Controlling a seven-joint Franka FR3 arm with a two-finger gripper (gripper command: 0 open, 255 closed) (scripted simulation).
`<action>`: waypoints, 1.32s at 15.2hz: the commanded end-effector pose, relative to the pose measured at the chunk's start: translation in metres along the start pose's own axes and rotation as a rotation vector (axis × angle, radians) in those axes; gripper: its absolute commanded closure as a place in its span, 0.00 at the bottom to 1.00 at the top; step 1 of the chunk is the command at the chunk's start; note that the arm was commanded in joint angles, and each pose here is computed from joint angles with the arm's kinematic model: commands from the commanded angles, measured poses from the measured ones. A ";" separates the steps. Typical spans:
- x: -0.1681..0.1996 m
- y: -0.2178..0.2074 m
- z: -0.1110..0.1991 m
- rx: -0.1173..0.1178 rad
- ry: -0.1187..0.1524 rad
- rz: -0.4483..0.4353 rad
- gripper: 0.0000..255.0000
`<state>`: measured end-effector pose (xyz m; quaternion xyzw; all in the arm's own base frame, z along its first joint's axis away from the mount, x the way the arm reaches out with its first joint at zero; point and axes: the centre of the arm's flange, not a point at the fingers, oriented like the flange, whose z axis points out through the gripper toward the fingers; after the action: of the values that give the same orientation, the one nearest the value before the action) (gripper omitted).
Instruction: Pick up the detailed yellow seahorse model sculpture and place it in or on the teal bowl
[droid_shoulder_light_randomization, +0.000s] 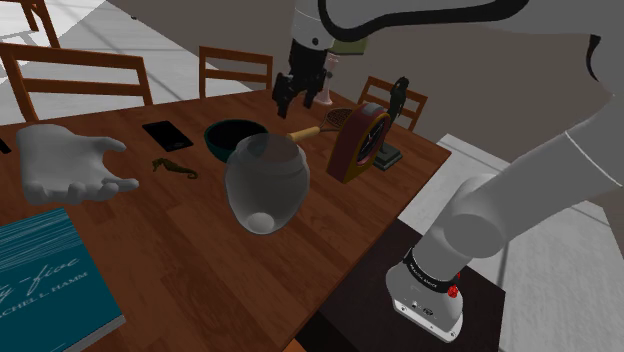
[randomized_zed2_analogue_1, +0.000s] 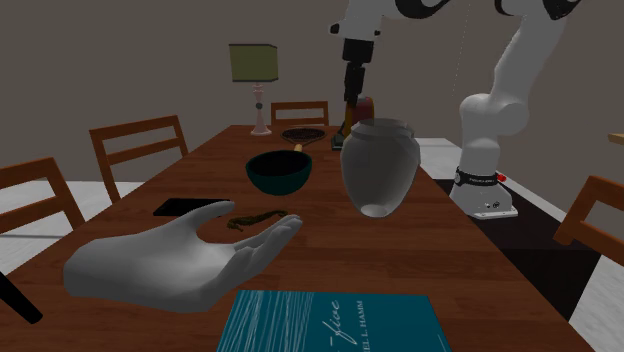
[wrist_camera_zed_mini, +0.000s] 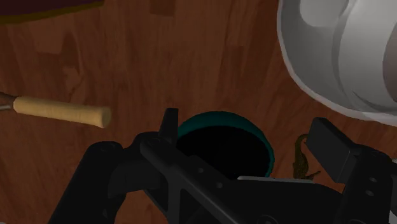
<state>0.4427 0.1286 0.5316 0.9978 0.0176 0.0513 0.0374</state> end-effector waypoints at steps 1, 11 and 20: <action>0.016 -0.018 0.013 0.008 0.000 0.012 0.00; 0.102 -0.096 0.069 0.041 -0.002 0.067 0.00; 0.161 -0.147 0.115 0.063 -0.004 0.103 0.00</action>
<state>0.6091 0.2719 0.4274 0.9982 -0.0314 0.0504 0.0034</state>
